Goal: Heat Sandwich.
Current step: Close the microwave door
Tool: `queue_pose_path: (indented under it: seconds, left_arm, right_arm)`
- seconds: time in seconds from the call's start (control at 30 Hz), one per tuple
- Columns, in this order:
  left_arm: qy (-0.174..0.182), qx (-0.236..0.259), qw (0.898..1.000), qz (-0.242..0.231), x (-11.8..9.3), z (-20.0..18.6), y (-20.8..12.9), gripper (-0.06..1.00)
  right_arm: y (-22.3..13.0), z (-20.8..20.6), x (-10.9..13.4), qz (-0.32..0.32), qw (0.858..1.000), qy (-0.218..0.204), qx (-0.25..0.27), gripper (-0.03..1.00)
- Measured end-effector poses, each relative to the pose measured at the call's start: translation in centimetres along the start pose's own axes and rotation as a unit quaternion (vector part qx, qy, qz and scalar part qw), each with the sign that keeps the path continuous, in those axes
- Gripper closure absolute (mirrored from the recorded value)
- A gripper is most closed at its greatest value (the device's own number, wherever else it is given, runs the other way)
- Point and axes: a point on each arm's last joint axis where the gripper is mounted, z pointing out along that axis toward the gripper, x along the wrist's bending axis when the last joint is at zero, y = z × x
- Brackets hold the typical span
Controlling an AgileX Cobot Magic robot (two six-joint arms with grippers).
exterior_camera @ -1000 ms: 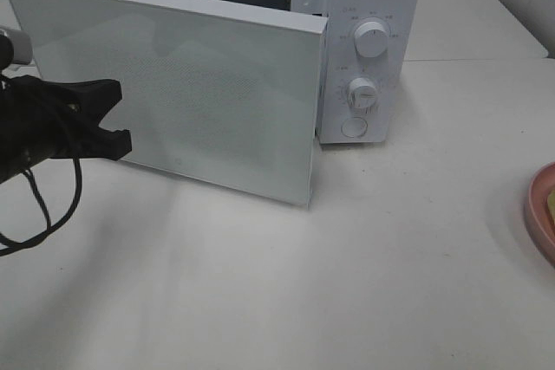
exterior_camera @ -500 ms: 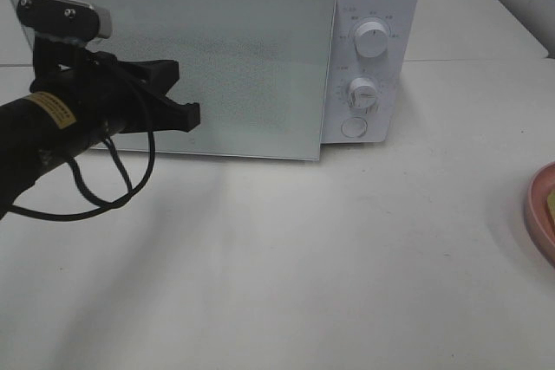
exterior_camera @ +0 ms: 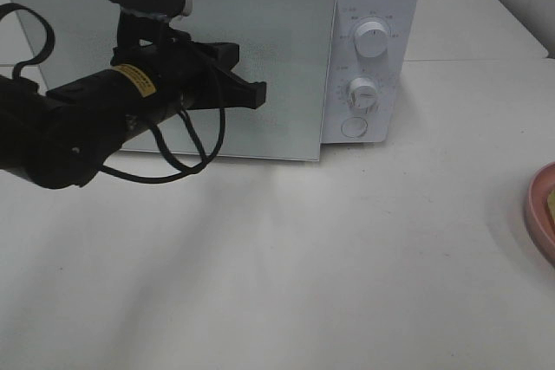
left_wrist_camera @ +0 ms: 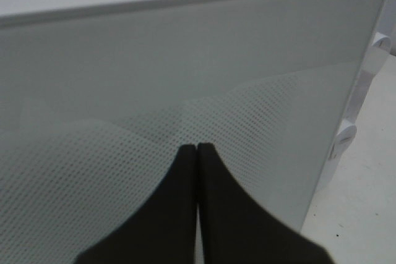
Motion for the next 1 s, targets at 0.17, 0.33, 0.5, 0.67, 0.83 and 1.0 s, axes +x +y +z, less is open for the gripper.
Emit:
queue_pose_path:
  seconds: [0.17, 0.33, 0.5, 0.67, 0.83, 1.0]
  left_arm:
    - [0.012, 0.0, 1.0, 0.006, -1.1, 1.7, 0.3, 0.94]
    - [0.018, 0.005, 1.0, 0.002, -1.4, 3.1, 0.4, 0.94]
    - [0.008, 0.018, 1.0, 0.001, -2.2, 4.0, 0.4, 0.94]
    - [0.004, 0.02, 1.0, 0.01, -2.5, 5.1, 0.5, 0.94]
    - [-0.003, 0.029, 0.999, 0.024, -3.1, 6.0, 0.2, 0.94]
    - [0.007, 0.03, 0.999, 0.011, -3.0, 6.8, 0.3, 0.94]
  right_arm:
    - [0.0, 0.0, 0.0, 0.0, 1.0, 0.0, 0.0, 0.21]
    - [0.0, 0.0, 0.0, 0.0, 1.0, 0.0, 0.0, 0.21]
    - [0.0, 0.0, 0.0, 0.0, 1.0, 0.0, 0.0, 0.21]
    - [0.0, 0.0, 0.0, 0.0, 1.0, 0.0, 0.0, 0.21]
    - [0.0, 0.0, 0.0, 0.0, 1.0, 0.0, 0.0, 0.21]
    - [0.0, 0.0, 0.0, 0.0, 1.0, 0.0, 0.0, 0.21]
